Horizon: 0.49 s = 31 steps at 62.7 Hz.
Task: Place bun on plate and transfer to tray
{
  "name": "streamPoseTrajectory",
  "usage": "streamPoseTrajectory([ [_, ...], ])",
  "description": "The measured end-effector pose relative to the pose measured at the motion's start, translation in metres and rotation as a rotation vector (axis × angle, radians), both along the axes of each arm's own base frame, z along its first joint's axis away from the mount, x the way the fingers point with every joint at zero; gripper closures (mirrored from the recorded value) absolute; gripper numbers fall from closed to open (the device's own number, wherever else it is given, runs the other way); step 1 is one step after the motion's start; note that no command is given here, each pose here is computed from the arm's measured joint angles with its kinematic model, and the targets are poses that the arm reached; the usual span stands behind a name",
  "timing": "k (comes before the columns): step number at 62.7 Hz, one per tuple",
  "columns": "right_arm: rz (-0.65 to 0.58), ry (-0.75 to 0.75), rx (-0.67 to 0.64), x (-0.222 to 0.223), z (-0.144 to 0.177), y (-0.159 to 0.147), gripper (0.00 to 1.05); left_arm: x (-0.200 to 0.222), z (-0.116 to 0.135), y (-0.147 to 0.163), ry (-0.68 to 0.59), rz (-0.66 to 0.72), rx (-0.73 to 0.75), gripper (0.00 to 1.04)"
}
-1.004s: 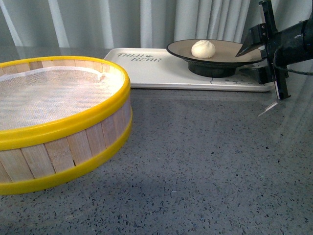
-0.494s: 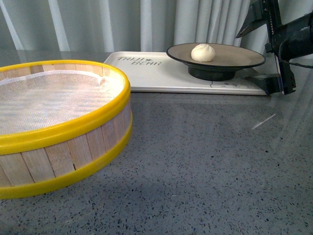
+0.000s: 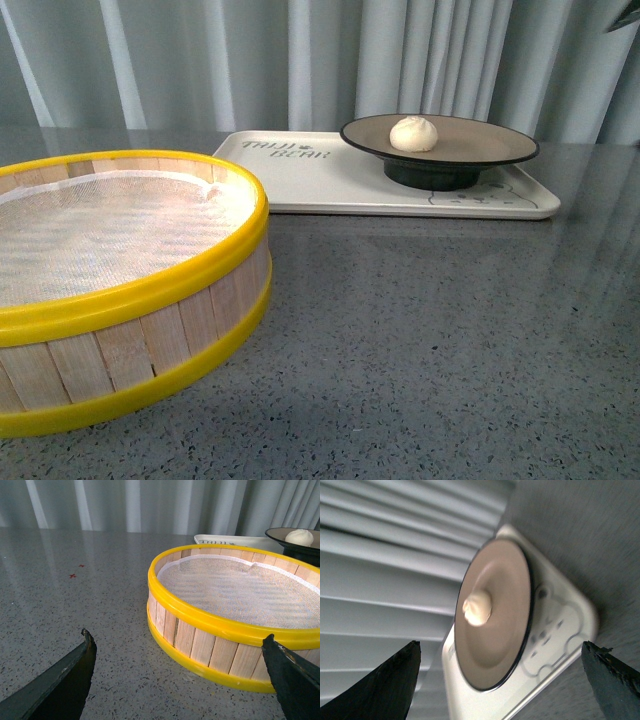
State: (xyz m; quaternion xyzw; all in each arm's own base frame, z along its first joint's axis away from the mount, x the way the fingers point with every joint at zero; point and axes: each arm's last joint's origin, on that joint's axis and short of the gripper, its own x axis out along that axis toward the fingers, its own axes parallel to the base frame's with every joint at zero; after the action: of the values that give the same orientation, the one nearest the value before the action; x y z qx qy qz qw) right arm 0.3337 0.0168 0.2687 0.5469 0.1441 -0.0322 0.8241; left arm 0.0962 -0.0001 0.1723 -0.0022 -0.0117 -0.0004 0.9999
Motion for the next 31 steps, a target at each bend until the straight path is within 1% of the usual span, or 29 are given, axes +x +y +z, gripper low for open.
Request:
streamPoseTrajectory([
  [3, -0.112, -0.058, -0.153, -0.033, 0.01, -0.009, 0.09, 0.0, 0.0, 0.0, 0.0, 0.0, 0.0, 0.07],
  [4, -0.12, -0.062, -0.166, -0.036, 0.01, -0.01, 0.09, 0.0, 0.0, 0.0, 0.0, 0.0, 0.0, 0.07],
  [5, -0.151, -0.074, -0.217, -0.048, 0.013, -0.012, 0.09, 0.0, 0.0, 0.0, 0.0, 0.0, 0.0, 0.07],
  [6, -0.169, -0.079, -0.232, -0.054, 0.014, -0.013, 0.09, 0.0, 0.0, 0.0, 0.0, 0.0, 0.0, 0.07],
  [9, -0.231, -0.098, -0.353, -0.084, 0.018, -0.019, 0.09, 0.0, 0.0, 0.0, 0.0, 0.0, 0.0, 0.07],
  [13, -0.284, -0.157, -0.527, -0.125, 0.024, -0.021, 0.09, 0.0, 0.0, 0.0, 0.0, 0.0, 0.0, 0.07],
  [14, -0.284, -0.162, -0.537, -0.128, 0.025, -0.021, 0.09, 0.0, 0.0, 0.0, 0.0, 0.0, 0.0, 0.07],
  [17, -0.284, -0.213, -0.631, -0.149, 0.029, -0.023, 0.09, 0.0, 0.0, 0.0, 0.0, 0.0, 0.0, 0.07],
  [19, -0.242, -0.239, -0.697, -0.16, 0.031, -0.023, 0.11, 0.0, 0.0, 0.0, 0.0, 0.0, 0.0, 0.07],
  [23, -0.054, -0.279, -0.872, -0.182, 0.022, -0.019, 0.23, 0.0, 0.0, 0.0, 0.0, 0.0, 0.0, 0.07],
  [25, 0.003, -0.289, -0.928, -0.191, 0.013, -0.018, 0.28, 0.0, 0.0, 0.0, 0.0, 0.0, 0.0, 0.07],
  [27, 0.043, -0.295, -0.994, -0.198, 0.004, -0.017, 0.33, 0.0, 0.0, 0.0, 0.0, 0.0, 0.0, 0.07],
  [31, 0.074, -0.289, -1.065, -0.21, -0.014, -0.016, 0.44, 0.0, 0.0, 0.0, 0.0, 0.0, 0.0, 0.07],
])
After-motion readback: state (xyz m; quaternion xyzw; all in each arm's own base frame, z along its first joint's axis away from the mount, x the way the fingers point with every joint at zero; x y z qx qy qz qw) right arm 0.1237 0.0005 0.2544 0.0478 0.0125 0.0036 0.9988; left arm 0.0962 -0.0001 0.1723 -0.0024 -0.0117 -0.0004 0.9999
